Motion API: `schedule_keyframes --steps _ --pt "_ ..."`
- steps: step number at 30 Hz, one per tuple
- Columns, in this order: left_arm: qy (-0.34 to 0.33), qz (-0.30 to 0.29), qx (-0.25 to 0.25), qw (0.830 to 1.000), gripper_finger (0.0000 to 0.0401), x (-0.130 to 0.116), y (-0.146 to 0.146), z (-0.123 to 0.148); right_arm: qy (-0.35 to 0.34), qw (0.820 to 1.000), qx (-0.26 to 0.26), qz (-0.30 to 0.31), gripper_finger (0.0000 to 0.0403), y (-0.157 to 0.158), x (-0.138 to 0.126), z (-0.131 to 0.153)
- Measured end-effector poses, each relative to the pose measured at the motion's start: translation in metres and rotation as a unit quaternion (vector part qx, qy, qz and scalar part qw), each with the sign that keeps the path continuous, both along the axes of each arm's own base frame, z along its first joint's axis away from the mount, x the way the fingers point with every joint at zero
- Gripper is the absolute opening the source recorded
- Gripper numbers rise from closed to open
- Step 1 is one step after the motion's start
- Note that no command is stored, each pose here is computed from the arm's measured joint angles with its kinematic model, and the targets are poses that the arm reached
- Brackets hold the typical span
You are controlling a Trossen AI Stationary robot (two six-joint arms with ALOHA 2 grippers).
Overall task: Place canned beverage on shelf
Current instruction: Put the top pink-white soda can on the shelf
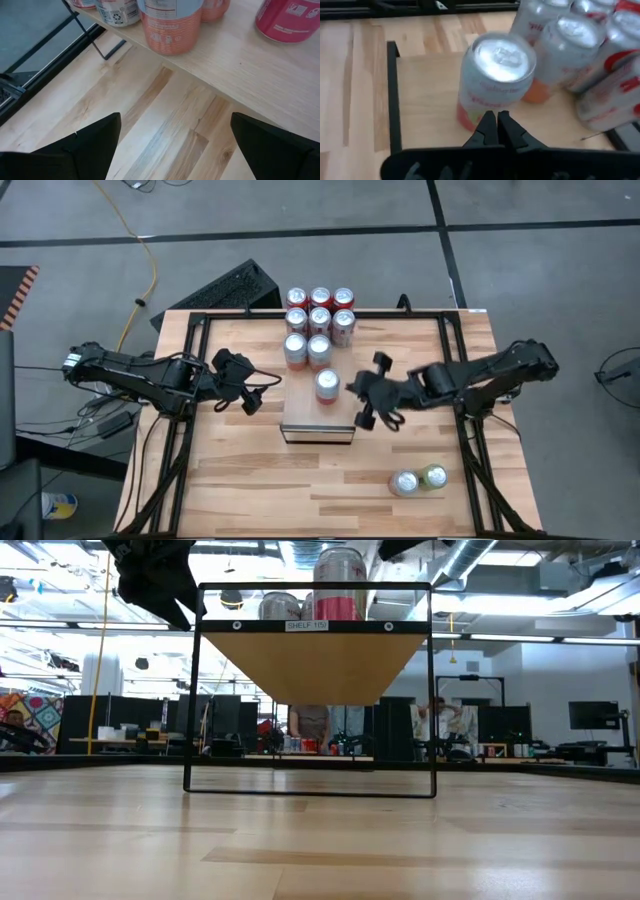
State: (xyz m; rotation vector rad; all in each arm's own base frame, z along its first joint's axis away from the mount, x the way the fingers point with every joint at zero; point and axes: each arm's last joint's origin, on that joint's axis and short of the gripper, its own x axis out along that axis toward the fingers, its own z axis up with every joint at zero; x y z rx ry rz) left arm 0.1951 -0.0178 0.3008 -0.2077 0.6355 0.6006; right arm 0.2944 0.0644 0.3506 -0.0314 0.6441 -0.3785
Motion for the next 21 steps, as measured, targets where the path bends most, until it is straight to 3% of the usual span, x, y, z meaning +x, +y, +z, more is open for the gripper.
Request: schedule_keyframes --steps 7,14,21 --pt "0.0 0.0 0.0 1.0 0.0363 0.0 0.0 0.0 -0.044 0.999 0.01 -0.021 0.0 0.013 0.003 -0.02" --pt "-0.004 0.007 -0.004 1.0 0.0363 0.0 0.0 0.0 -0.047 0.998 0.005 -0.039 0.0 -0.001 0.009 -0.036" --pt "-0.006 0.008 -0.005 1.0 0.0363 0.0 0.0 0.0 -0.054 0.998 -0.004 -0.02 0.0 -0.015 0.015 -0.036"
